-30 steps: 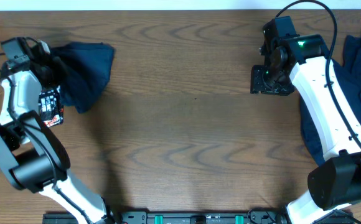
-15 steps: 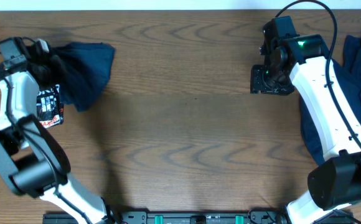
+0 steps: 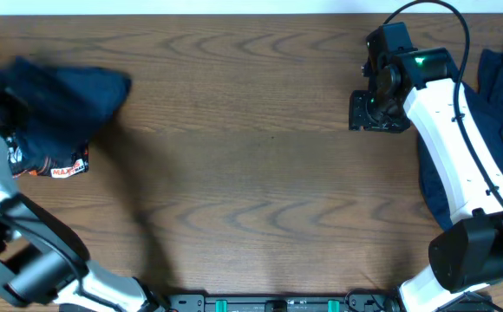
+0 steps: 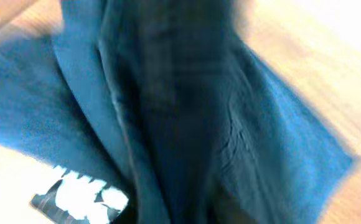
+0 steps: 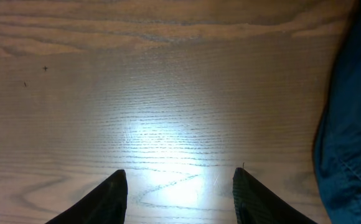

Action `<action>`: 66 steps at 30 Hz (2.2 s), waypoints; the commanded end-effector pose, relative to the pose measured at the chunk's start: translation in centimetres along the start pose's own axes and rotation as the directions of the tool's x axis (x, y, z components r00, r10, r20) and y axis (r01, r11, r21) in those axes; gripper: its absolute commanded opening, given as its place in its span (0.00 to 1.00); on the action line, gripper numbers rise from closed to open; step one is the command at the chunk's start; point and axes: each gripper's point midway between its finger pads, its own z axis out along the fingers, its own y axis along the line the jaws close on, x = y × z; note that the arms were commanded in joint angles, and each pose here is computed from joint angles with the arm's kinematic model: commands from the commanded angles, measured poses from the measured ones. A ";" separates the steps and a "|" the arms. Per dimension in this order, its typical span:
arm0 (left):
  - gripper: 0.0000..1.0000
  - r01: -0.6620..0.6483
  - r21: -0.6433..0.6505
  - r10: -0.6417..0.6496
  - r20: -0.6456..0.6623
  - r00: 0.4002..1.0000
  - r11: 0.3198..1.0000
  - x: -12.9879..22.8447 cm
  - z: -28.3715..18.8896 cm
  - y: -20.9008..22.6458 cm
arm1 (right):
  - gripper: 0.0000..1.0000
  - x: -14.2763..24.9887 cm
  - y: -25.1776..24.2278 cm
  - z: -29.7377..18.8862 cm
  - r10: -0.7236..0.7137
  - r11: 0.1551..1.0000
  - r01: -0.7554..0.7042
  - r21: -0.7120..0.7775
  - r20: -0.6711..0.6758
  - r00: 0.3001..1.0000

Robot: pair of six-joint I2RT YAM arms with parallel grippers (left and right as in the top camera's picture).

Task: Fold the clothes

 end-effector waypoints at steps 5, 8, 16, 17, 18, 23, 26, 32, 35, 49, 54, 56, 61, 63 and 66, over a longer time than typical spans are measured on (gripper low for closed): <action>0.98 0.091 0.119 -0.070 -0.168 0.983 0.989 4.0 3.8 -0.1 | 0.53 -0.3 -0.2 -0.6 -0.009 1.000 0.009 -0.001 0.020 1.000; 0.98 0.108 0.169 -0.083 -0.147 0.986 0.980 3.2 3.0 -1.0 | 0.54 -0.4 -0.2 -0.6 -0.009 1.000 0.009 -0.001 0.021 1.000; 0.98 0.057 0.255 -0.055 -0.015 0.998 0.965 -0.3 -3.9 -3.8 | 0.54 -0.4 -0.2 -0.6 -0.009 1.000 0.009 -0.002 0.024 1.000; 0.98 0.050 0.251 -0.052 0.000 0.999 0.967 -0.6 -5.0 -3.9 | 0.54 -0.4 -0.2 -0.6 -0.009 1.000 0.009 -0.002 0.024 1.000; 0.98 0.045 0.244 -0.050 0.016 0.999 0.969 -0.9 -6.0 -4.0 | 0.54 -0.4 -0.2 -0.6 -0.009 1.000 0.009 -0.002 0.024 1.000; 0.98 0.081 0.168 -0.095 0.077 0.992 0.982 -1.9 -9.0 -3.2 | 0.54 -0.4 -0.2 -0.6 -0.009 1.000 0.009 -0.003 0.024 1.000; 0.98 0.097 0.172 -0.111 0.073 0.991 0.980 -1.9 -8.9 -3.3 | 0.54 -0.4 -0.1 -0.6 -0.009 1.000 0.009 -0.003 0.024 1.000; 0.98 0.130 0.154 -0.127 -0.029 0.992 0.979 0.0 -4.5 -2.5 | 0.54 -0.4 -0.1 -0.6 -0.008 1.000 0.008 -0.009 0.022 1.000; 0.98 0.165 0.112 -0.150 -0.134 0.980 0.980 2.5 -0.4 -1.2 | 0.54 -0.4 0.0 -0.6 -0.010 1.000 0.010 -0.009 0.022 1.000; 0.98 0.341 0.119 -0.272 -0.392 0.879 0.932 9.2 5.8 -0.2 | 0.55 0.0 -1.3 -0.6 -0.007 0.998 0.007 0.058 0.010 1.000; 0.98 0.248 0.312 -0.164 -0.271 0.949 0.917 4.8 0.6 -4.6 | 0.56 -0.8 -1.5 -0.6 0.019 0.999 -0.021 0.050 0.038 0.999; 0.98 0.186 0.362 -0.117 -0.202 0.972 0.913 3.2 -2.1 -6.5 | 0.57 -1.1 -1.6 -0.6 0.022 0.999 -0.025 0.048 0.050 0.999; 0.98 0.016 0.449 0.011 -0.057 0.998 0.893 1.3 -7.5 -12.2 | 0.57 -2.1 -1.8 -0.7 0.037 0.998 -0.040 0.040 0.086 0.996; 0.98 -0.073 0.486 0.088 -0.009 0.996 0.871 1.4 -8.1 -15.3 | 0.56 -2.4 -2.1 -0.7 0.045 0.998 -0.049 0.038 0.096 0.994; 0.98 -0.144 0.448 0.154 0.015 0.988 0.882 2.1 -6.8 -17.9 | 0.58 -2.4 -2.2 -0.7 0.047 0.998 -0.050 0.038 0.096 0.994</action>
